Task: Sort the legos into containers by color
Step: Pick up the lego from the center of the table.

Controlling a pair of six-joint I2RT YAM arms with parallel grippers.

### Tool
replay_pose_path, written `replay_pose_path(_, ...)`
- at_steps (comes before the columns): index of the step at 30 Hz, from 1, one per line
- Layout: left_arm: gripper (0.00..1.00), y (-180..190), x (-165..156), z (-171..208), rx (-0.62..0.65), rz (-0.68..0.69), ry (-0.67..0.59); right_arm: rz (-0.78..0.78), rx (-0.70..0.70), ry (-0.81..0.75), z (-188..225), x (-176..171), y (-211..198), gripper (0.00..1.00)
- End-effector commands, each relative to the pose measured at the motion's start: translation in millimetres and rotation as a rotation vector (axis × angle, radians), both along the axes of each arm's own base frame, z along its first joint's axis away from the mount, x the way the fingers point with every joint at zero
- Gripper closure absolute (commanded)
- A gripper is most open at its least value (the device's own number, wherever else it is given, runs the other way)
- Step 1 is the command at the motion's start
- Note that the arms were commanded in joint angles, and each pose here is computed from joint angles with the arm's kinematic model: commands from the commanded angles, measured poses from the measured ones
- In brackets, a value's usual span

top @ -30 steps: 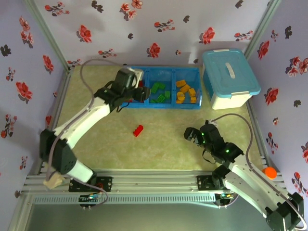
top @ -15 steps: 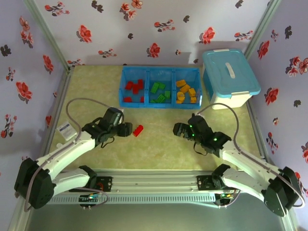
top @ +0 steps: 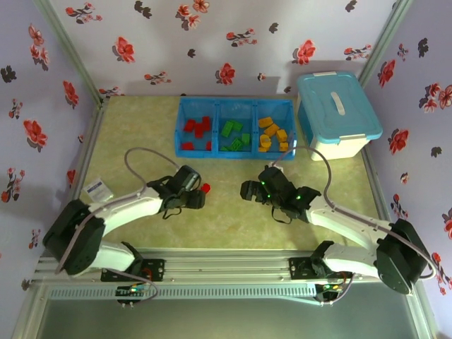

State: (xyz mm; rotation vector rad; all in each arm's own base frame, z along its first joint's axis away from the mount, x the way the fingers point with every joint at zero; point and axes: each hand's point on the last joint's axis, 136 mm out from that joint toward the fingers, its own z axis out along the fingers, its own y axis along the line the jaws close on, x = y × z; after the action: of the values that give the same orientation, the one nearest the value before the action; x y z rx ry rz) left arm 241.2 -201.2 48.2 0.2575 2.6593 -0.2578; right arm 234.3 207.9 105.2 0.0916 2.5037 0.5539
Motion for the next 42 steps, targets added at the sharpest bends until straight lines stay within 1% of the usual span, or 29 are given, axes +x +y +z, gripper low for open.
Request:
replay_pose_path(1, 0.39, -21, 19, 10, -0.012, -0.028, -0.052, -0.039, -0.001, -0.032, 10, 0, -8, 0.01)
replay_pose_path(7, 0.47, -33, 30, 3, 0.003, -0.045, -0.054, -0.065, -0.013, -0.047, 10, -4, -19, 0.01)
replay_pose_path(15, 0.67, -36, 34, 0, 0.083, -0.073, -0.049, -0.068, -0.017, -0.041, 6, -3, -19, 0.01)
replay_pose_path(21, 0.74, -35, 35, 7, 0.086, -0.066, -0.068, -0.068, -0.022, -0.035, 3, -3, -18, 0.01)
replay_pose_path(26, 0.77, -36, 37, 18, 0.073, -0.064, -0.084, -0.072, -0.027, -0.036, 2, -4, -21, 0.01)
replay_pose_path(31, 0.76, -33, 45, 39, 0.067, -0.053, -0.135, -0.078, -0.028, -0.042, 2, -5, -24, 0.01)
replay_pose_path(42, 0.76, -8, 73, 85, 0.016, 0.028, -0.225, -0.083, -0.03, -0.056, 9, -4, -26, 0.01)
